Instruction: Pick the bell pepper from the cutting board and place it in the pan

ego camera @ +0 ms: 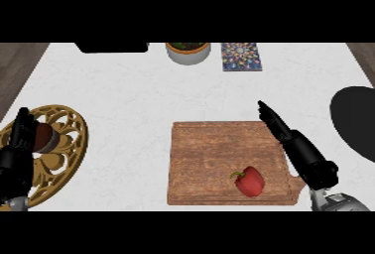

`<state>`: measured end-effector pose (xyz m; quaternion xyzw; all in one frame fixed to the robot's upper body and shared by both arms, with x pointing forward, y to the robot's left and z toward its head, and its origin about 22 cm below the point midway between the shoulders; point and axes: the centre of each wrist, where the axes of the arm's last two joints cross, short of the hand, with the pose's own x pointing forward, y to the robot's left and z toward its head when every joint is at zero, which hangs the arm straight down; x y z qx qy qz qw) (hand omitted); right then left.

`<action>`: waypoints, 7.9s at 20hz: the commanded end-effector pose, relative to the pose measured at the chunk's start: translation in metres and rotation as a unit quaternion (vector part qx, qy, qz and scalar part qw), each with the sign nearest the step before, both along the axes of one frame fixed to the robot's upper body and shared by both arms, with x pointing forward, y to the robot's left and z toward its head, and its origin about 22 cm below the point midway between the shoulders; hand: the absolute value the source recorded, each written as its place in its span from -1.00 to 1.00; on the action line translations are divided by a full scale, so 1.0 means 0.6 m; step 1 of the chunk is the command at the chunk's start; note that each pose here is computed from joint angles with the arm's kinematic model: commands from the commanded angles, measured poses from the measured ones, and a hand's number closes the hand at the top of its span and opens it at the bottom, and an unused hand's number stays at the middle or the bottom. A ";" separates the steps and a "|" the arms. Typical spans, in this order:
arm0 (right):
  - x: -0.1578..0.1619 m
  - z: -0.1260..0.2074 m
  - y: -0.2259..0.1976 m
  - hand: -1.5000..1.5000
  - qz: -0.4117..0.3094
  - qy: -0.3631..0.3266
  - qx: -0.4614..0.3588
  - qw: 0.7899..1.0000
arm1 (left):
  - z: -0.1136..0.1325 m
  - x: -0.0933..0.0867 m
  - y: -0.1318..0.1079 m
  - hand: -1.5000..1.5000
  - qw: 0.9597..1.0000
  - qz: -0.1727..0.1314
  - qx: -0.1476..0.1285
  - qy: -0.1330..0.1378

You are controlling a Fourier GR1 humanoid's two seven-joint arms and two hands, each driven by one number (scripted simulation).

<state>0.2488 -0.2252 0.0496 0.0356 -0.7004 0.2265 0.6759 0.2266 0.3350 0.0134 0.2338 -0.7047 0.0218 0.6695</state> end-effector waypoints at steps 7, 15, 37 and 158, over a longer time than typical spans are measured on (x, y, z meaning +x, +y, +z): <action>0.045 0.179 0.057 1.00 0.300 -0.239 -0.100 0.918 | 0.006 0.029 -0.166 0.00 0.971 -0.218 -0.099 -0.025; 0.099 0.147 -0.132 -1.00 0.389 -0.226 -0.035 0.892 | 0.018 0.044 -0.236 0.00 0.959 -0.259 -0.112 -0.038; 0.023 0.090 0.051 -1.00 0.501 -0.264 -0.445 0.694 | 0.000 0.054 -0.219 0.00 0.961 -0.249 -0.121 -0.026; 0.110 -0.028 -0.450 -1.00 -0.534 -0.079 -0.173 0.824 | -0.005 0.040 -0.244 0.00 0.954 -0.274 -0.114 -0.034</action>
